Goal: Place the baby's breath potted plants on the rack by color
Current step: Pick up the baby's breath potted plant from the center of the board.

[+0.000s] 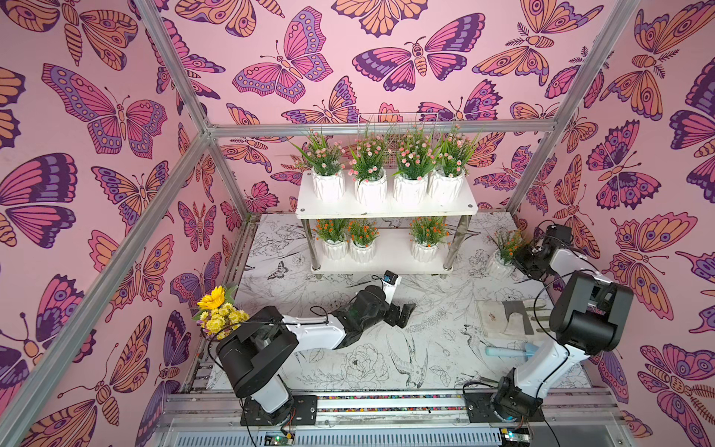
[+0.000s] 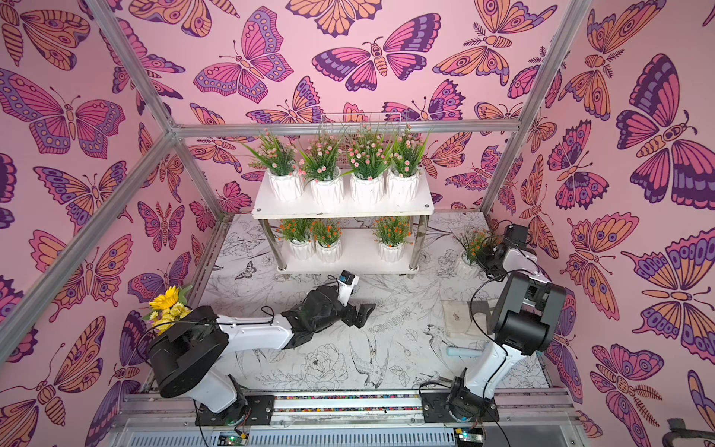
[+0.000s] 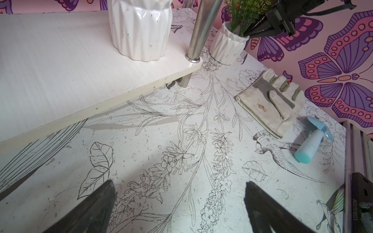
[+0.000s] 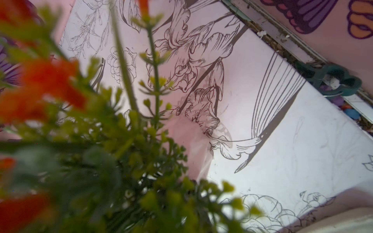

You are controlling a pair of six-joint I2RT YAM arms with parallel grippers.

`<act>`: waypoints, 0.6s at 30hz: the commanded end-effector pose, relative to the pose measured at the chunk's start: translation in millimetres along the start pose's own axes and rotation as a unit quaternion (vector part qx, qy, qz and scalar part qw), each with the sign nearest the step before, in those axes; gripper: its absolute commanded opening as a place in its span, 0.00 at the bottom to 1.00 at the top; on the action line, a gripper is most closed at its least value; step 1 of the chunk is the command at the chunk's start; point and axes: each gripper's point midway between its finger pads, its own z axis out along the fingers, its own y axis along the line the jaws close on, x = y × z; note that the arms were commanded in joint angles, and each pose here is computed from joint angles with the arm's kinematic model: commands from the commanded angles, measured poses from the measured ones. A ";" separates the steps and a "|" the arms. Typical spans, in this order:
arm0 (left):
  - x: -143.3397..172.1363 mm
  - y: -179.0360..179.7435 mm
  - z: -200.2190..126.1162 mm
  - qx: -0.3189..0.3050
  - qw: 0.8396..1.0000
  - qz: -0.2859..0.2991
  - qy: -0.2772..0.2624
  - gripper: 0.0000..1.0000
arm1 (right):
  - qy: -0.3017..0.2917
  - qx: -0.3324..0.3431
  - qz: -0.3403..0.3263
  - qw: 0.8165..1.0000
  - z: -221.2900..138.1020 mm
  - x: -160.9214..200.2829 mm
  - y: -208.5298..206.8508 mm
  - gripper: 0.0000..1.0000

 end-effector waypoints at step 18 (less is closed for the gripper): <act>-11.2 -6.9 -7.3 0.010 1.000 0.001 -0.015 1.00 | 0.088 -0.048 -0.078 0.992 -45.3 91.3 31.7 0.01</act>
